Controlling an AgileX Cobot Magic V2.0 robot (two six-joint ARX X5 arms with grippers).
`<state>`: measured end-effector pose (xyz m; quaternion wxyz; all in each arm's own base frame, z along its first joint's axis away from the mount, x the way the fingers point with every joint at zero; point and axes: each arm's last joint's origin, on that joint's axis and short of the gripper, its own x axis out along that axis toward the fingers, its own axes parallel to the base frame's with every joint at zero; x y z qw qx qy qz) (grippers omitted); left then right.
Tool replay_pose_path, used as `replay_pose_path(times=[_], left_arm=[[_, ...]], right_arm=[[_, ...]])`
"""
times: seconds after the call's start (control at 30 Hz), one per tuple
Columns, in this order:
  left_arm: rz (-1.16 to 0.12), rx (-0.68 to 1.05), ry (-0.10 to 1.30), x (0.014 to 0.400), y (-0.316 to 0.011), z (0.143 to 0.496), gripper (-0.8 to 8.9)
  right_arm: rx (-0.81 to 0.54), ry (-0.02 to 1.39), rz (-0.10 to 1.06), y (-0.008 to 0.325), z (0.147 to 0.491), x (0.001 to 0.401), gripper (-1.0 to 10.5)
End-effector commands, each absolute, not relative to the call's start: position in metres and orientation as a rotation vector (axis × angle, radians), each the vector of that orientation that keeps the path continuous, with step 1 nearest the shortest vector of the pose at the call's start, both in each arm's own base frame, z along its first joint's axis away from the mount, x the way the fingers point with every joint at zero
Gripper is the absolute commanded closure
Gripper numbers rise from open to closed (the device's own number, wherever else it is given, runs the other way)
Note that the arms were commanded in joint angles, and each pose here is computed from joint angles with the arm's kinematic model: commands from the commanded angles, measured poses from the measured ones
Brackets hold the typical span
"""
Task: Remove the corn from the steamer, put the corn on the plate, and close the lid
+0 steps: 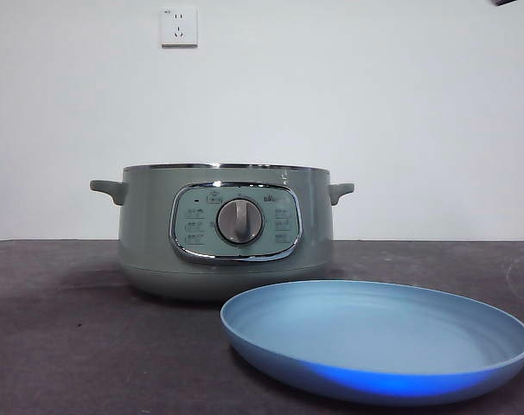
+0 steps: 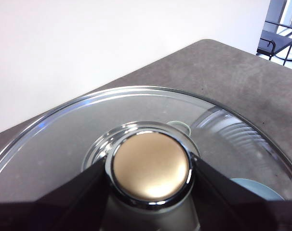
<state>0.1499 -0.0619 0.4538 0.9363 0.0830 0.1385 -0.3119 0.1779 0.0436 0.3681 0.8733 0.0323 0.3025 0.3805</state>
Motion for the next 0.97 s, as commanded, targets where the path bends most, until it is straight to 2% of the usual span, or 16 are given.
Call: replay_pose_path(times=[0.03,0.27,0.5,0.7,0.97], left_arm=[[-0.624,0.185,0.194,0.123,-0.052,0.467,8.19],[-0.593,0.193,0.203,0.072,-0.033,0.463,8.19],[-0.578,0.170,0.225,0.034,-0.019,0.444,8.19],[-0.576,0.171,0.232,0.015,-0.012,0.437,8.19],[-0.574,0.171,0.228,0.008,-0.009,0.435,8.19]], right_arm=[[0.093,0.611,0.794,0.050,0.368,0.191,3.5],[0.099,0.573,0.774,0.085,0.359,0.226,3.5],[0.050,0.533,0.759,0.144,0.339,0.254,3.5],[-0.004,0.550,0.730,0.202,0.321,0.281,3.5],[-0.049,0.613,0.683,0.267,0.300,0.332,3.5]])
